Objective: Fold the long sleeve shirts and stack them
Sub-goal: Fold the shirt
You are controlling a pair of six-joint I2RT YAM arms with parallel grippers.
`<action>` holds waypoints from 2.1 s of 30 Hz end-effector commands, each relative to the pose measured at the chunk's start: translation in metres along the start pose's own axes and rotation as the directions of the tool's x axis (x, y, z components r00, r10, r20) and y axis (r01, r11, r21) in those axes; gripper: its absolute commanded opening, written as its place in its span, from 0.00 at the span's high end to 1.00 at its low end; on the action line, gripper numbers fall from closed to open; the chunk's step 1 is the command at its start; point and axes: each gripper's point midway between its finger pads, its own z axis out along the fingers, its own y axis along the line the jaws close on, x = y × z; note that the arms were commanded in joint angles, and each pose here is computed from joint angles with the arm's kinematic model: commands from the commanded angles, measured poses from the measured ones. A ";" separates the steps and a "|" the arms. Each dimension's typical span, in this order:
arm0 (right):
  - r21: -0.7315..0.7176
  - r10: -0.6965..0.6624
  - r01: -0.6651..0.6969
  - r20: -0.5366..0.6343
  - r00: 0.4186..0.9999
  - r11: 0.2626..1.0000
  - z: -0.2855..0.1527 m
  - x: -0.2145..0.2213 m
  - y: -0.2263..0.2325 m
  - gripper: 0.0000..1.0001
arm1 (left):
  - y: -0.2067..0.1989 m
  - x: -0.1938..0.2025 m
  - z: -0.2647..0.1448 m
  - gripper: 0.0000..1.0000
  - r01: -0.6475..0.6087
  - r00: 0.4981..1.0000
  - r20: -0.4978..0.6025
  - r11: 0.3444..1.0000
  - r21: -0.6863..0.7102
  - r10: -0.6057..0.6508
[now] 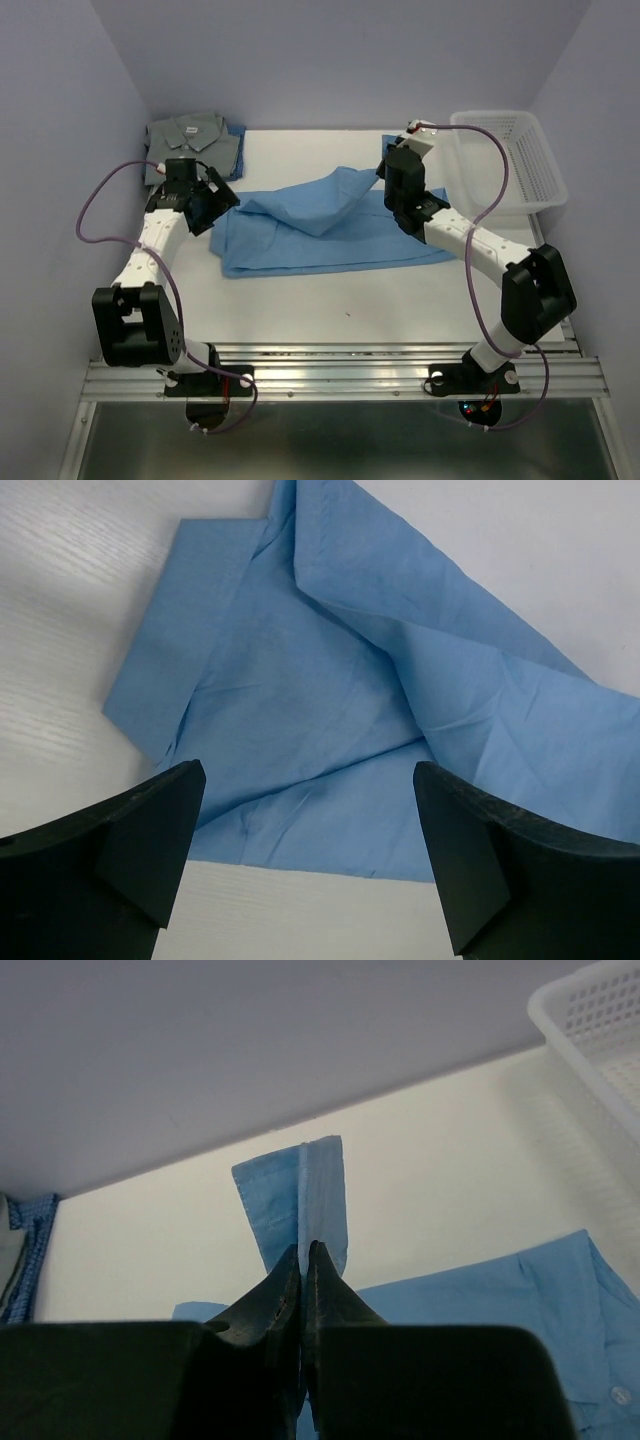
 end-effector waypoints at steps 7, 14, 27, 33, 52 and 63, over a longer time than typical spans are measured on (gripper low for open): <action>0.132 -0.022 0.018 0.028 0.999 0.991 0.015 -0.005 -0.054 0.99 | -0.055 -0.003 0.038 0.01 -0.065 0.998 -0.016 0.997 0.052 0.066; 0.049 -0.103 0.106 -0.059 0.993 0.993 0.020 0.027 -0.056 0.99 | -0.080 0.011 0.063 0.01 -0.106 0.991 -0.076 0.991 0.087 0.113; 0.008 -0.161 0.164 -0.132 0.978 0.986 0.017 0.061 -0.061 0.99 | -0.100 0.003 0.109 0.01 -0.135 0.985 -0.096 0.988 0.069 0.141; -0.026 -0.167 0.165 -0.143 0.976 0.986 0.017 0.065 -0.055 0.99 | -0.092 -0.013 0.136 0.01 -0.213 0.973 -0.092 0.977 -0.030 0.209; -0.036 -0.216 0.213 -0.146 0.965 0.976 0.022 0.068 -0.054 0.99 | -0.060 -0.017 0.157 0.87 -0.255 0.964 -0.141 0.931 -0.262 0.225; 0.042 -0.246 0.255 -0.159 0.956 0.966 0.022 0.074 -0.090 0.99 | -0.032 -0.028 0.131 0.99 -0.260 0.964 -0.141 0.898 -0.355 0.223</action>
